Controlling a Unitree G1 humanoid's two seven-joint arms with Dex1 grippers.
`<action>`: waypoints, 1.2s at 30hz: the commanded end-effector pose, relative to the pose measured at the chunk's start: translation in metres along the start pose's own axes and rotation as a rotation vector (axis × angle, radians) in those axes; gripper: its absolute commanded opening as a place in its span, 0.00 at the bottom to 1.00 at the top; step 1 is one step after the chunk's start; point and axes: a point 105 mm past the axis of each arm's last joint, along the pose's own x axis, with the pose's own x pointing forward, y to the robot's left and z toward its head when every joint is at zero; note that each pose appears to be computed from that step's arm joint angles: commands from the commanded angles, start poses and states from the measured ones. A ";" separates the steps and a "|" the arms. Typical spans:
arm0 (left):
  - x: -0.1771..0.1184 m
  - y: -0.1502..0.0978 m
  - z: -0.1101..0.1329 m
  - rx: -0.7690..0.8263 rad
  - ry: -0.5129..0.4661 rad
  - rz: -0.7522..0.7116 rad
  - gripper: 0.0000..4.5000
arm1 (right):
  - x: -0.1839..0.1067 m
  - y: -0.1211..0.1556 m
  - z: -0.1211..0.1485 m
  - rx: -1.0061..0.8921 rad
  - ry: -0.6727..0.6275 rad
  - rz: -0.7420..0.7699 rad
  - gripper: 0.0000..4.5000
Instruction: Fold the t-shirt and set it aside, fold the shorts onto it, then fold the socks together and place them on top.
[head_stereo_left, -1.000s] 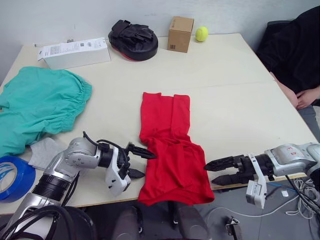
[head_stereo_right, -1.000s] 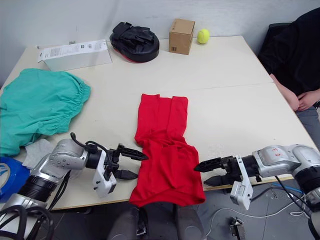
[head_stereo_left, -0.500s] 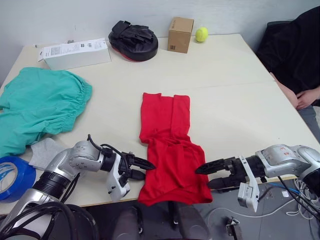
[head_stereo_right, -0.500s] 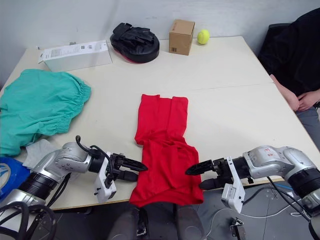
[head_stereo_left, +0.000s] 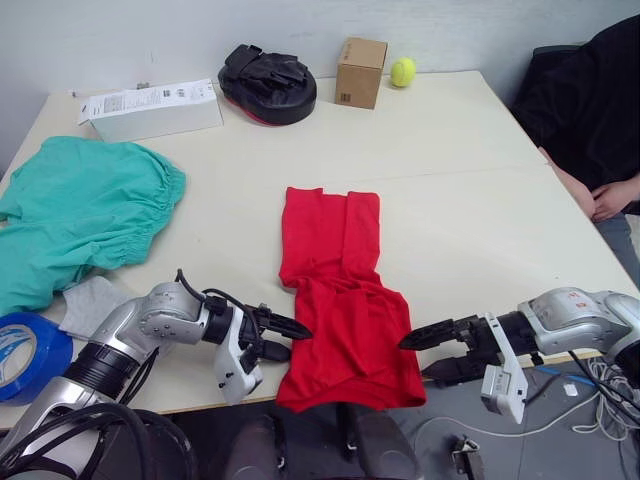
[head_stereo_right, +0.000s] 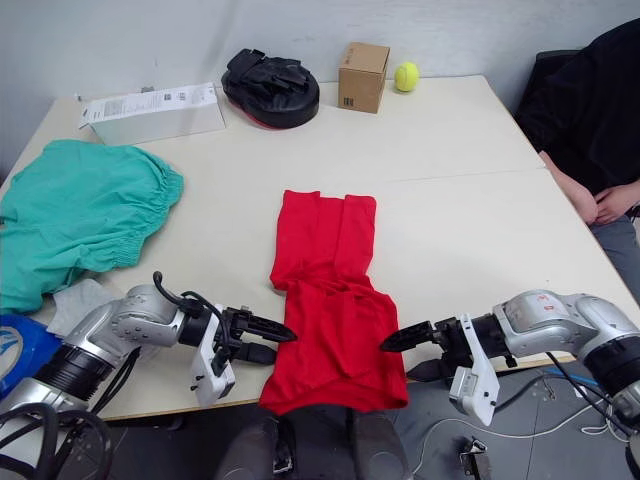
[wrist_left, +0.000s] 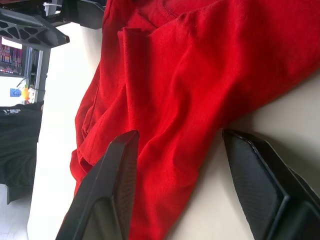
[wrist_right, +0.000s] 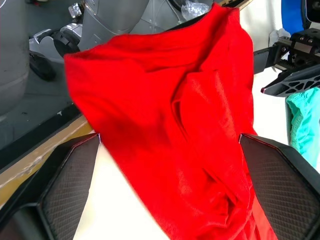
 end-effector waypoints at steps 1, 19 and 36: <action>0.004 -0.004 0.007 -0.022 -0.030 -0.020 0.42 | 0.005 -0.004 0.000 -0.012 -0.011 -0.017 1.00; 0.004 -0.005 0.008 -0.104 -0.012 0.003 0.00 | 0.008 -0.008 -0.001 0.058 0.000 -0.050 0.01; -0.031 -0.013 0.040 -0.610 0.019 -0.034 0.00 | -0.002 -0.033 0.022 0.355 -0.094 -0.024 0.01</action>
